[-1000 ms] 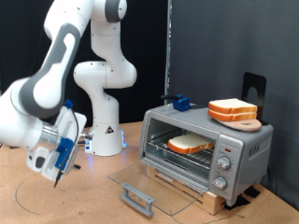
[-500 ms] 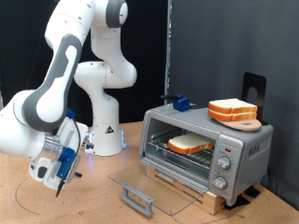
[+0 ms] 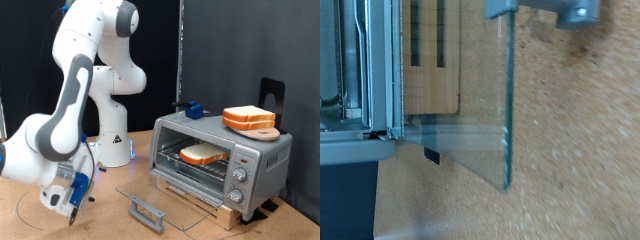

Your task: Make a piece of toast with the oven

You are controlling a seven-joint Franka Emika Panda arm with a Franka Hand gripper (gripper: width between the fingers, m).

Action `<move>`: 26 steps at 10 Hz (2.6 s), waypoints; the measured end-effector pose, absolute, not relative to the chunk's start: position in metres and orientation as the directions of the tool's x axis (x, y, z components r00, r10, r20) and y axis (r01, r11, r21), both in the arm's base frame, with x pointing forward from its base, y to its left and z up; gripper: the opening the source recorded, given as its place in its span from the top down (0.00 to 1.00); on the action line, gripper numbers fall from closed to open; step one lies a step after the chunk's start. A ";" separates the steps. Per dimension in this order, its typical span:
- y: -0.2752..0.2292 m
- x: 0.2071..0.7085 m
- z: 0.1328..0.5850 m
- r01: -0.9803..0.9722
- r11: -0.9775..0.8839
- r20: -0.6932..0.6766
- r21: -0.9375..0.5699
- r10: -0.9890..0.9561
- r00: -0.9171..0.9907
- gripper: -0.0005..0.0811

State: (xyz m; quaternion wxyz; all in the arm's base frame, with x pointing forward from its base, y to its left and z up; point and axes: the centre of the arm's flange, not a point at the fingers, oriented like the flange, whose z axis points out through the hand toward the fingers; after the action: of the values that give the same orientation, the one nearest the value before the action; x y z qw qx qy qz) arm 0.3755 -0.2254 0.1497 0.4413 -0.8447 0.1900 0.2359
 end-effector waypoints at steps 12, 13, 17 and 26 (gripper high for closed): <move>-0.148 0.347 0.179 -0.491 -0.356 -0.558 -0.795 0.112 0.822 0.00; -0.146 0.347 0.190 -0.469 -0.322 -0.532 -0.823 0.147 0.834 0.00; -0.126 0.344 0.231 -0.408 -0.276 -0.476 -0.870 0.256 0.841 0.00; -0.058 0.292 0.272 -0.311 -0.360 -0.424 -0.880 0.296 0.856 0.00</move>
State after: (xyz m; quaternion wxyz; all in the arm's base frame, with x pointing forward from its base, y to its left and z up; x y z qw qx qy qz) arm 0.2919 -0.0584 0.2725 0.5657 -0.7797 0.0049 0.2683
